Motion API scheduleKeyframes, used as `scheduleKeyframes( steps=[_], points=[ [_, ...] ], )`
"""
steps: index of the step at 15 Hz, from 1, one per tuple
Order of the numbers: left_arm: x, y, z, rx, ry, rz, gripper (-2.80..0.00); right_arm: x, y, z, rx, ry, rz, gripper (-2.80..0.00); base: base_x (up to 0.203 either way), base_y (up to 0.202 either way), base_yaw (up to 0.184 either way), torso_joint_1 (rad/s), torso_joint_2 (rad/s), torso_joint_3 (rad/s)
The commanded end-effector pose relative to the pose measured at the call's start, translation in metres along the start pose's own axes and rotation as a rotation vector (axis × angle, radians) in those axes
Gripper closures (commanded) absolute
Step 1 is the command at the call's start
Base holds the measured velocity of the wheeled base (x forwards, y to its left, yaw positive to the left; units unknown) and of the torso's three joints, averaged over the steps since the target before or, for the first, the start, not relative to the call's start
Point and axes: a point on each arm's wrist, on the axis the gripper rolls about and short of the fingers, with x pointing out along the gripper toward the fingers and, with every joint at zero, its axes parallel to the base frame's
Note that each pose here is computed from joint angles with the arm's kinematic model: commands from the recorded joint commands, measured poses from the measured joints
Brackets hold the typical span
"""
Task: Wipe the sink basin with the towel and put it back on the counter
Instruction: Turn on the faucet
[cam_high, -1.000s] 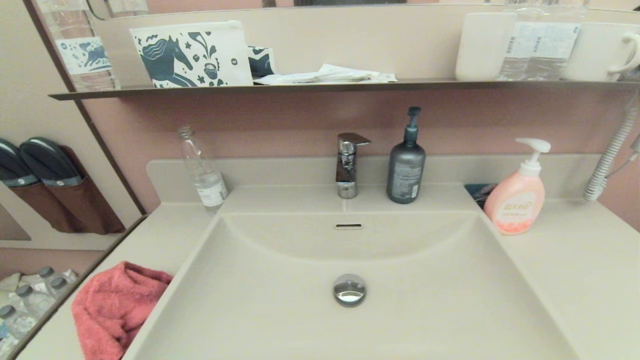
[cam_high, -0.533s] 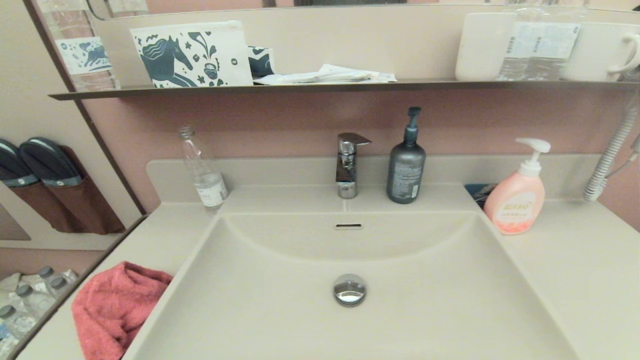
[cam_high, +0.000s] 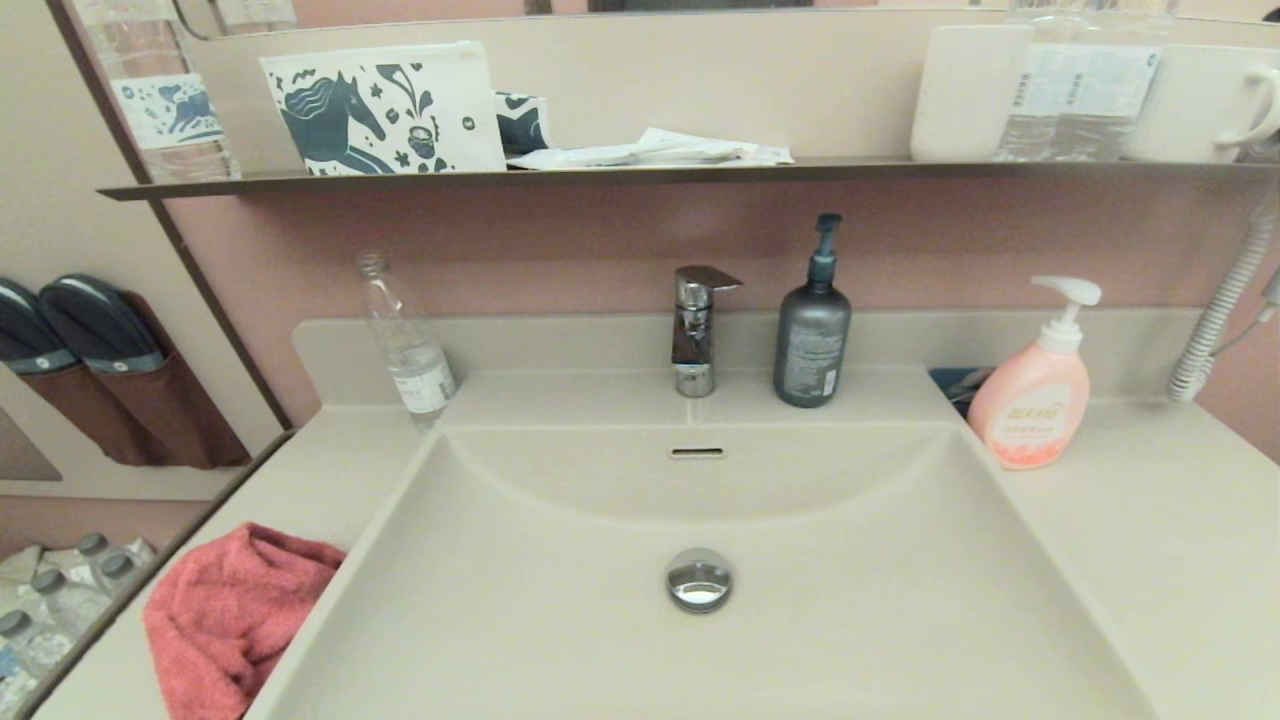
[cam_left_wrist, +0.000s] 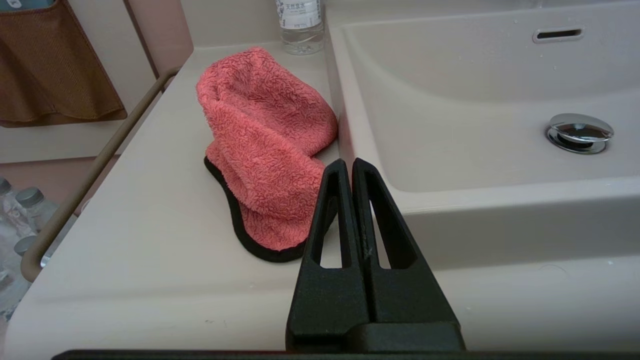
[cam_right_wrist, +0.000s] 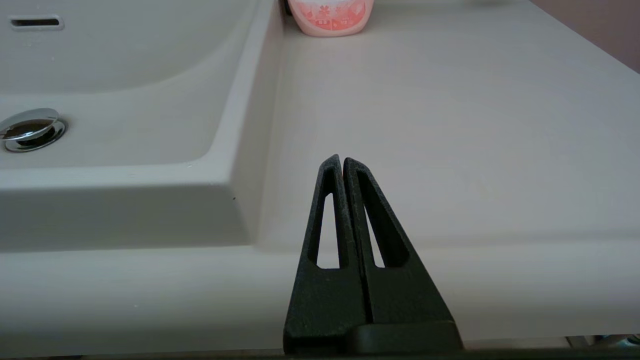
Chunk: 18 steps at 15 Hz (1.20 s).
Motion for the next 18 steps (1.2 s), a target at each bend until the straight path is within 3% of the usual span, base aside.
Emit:
scheduleKeyframes(
  steps=[1, 9, 14, 18],
  points=[
    [0.000, 0.000, 0.000, 0.001, 0.000, 0.000, 0.00, 0.000, 0.000, 0.000, -0.002, -0.001, 0.000, 0.00, 0.000, 0.000, 0.000, 0.000, 0.00, 0.000],
    [0.000, 0.000, 0.000, 0.001, 0.000, 0.000, 0.00, -0.003, 0.000, 0.008, -0.010, -0.019, 0.000, 0.00, 0.000, 0.000, 0.000, 0.000, 0.00, 0.000],
    [0.000, 0.000, 0.000, 0.001, 0.000, 0.000, 0.00, -0.004, 0.000, 0.027, -0.009, 0.007, 0.006, 0.00, 0.000, 0.000, 0.000, 0.000, 0.00, 0.000],
    [0.000, 0.000, 0.000, 0.001, -0.001, -0.001, 0.00, 0.008, 0.002, 0.064, -0.003, 0.063, 0.028, 0.00, 0.000, 0.000, 0.000, 0.000, 0.00, 0.000]
  ],
)
